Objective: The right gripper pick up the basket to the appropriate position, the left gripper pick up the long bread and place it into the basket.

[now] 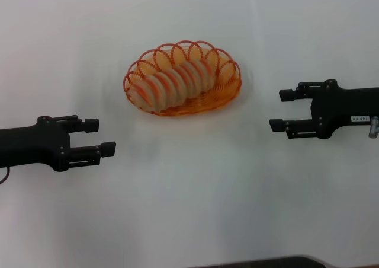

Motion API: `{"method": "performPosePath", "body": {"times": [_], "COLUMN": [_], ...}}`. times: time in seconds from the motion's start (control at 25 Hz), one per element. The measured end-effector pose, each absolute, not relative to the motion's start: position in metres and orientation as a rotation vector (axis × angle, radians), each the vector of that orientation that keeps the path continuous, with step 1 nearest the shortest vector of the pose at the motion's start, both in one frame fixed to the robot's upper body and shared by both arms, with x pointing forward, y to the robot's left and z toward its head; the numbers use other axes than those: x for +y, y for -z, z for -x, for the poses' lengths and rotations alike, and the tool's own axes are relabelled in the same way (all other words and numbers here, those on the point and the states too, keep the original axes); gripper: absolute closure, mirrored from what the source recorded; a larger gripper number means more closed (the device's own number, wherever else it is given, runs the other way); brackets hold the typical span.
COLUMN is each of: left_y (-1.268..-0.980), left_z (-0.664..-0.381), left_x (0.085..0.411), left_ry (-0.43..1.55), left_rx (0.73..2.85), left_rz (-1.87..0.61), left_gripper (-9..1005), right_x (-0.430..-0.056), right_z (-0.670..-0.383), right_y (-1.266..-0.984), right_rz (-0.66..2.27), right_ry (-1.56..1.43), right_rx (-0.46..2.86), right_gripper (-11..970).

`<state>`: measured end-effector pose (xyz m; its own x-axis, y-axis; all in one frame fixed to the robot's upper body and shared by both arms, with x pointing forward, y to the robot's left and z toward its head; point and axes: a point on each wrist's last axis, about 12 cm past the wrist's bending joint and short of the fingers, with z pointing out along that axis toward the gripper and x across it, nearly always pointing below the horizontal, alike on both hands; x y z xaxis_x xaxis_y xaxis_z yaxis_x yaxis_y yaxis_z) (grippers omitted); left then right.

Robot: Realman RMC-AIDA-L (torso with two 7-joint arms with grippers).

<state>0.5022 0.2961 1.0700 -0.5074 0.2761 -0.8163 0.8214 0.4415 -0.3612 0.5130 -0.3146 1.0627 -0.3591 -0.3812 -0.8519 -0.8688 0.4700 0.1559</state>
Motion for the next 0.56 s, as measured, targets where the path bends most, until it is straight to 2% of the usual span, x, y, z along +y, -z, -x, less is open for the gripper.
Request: {"method": "performPosePath", "body": {"times": [0.56], "left_y": [-1.0639], "left_z": [-0.4994], "left_x": [0.2965], "left_ry": [1.020], "left_rx": [2.018], "left_rz": [-0.918], "left_gripper": [257], "right_x": [-0.3117], "right_z": [-0.5086], "right_y": [-1.0557], "right_rz": [1.034], "right_ry": [-0.814], "right_rx": [1.954], "right_gripper": [182]}}
